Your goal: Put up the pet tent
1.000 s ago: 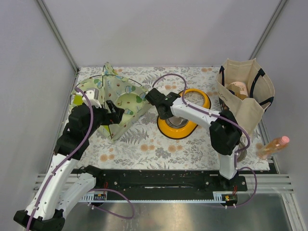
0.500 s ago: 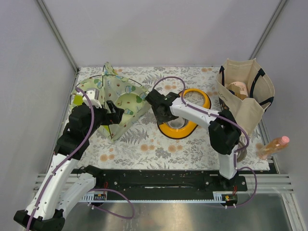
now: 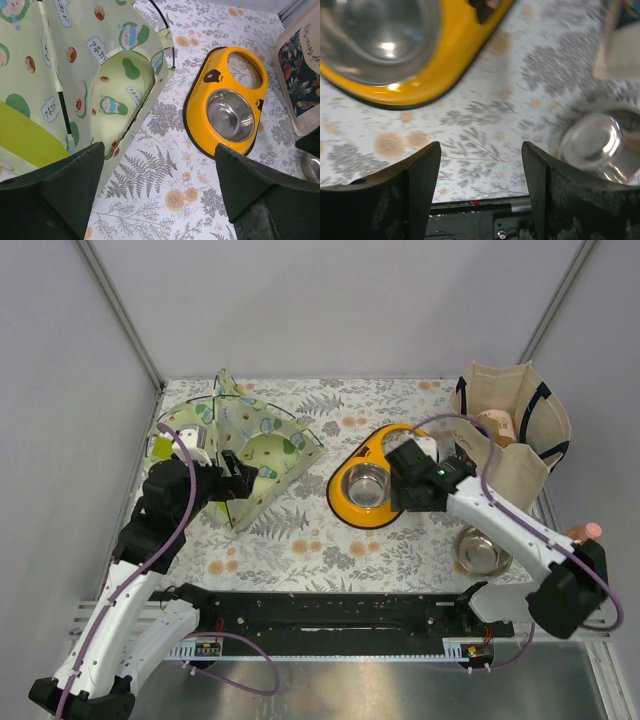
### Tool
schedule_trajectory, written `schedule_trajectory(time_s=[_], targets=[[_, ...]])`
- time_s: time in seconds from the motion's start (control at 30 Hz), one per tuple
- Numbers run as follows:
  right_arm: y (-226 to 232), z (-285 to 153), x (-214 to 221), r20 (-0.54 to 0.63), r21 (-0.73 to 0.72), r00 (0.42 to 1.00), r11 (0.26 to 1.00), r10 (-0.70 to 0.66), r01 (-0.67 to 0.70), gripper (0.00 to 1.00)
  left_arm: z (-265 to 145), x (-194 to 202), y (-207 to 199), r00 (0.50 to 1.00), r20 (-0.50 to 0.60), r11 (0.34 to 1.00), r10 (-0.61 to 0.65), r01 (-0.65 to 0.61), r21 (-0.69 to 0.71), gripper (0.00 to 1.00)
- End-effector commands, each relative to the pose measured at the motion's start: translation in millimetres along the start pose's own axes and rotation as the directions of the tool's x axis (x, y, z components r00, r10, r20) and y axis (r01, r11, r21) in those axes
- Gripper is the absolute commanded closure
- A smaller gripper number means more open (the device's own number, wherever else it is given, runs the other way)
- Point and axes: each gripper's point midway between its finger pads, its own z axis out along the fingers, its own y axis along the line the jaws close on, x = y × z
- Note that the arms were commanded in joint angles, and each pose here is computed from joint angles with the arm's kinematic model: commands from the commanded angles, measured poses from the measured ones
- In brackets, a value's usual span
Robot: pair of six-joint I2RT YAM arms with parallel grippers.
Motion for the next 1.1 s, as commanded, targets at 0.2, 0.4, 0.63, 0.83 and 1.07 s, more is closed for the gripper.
schedule_trajectory(time_s=[0.2, 0.4, 0.63, 0.83, 1.07], targets=[[-116.9, 15.5, 66.7, 0.059, 0.311, 0.941, 0.89, 0.334, -0.335, 0.26, 5.6, -9.6, -11.2, 0.998, 0.056, 0.998, -0.003, -0.001, 0.067, 0.06], [-124.3, 41.3, 88.5, 0.001, 0.351, 0.936, 0.876, 0.353, -0.331, 0.3, 2.1, -9.7, -9.4, 0.998, 0.056, 0.998, 0.009, -0.012, 0.058, 0.06], [-130.1, 54.1, 92.0, -0.004, 0.406, 0.909, 0.831, 0.417, -0.38, 0.4, -4.0, -10.2, -8.0, 0.998, 0.067, 0.999, 0.01, -0.014, 0.052, 0.06], [-137.6, 65.1, 103.3, -0.011, 0.452, 0.88, 0.788, 0.475, -0.419, 0.46, -8.8, -14.3, -8.1, 0.997, 0.081, 0.999, 0.011, -0.015, 0.049, 0.06], [-138.5, 73.1, 111.8, -0.023, 0.465, 0.878, 0.782, 0.479, -0.415, 0.7, -17.2, -23.6, -12.3, 0.997, 0.075, 0.998, 0.029, -0.033, 0.052, 0.06]])
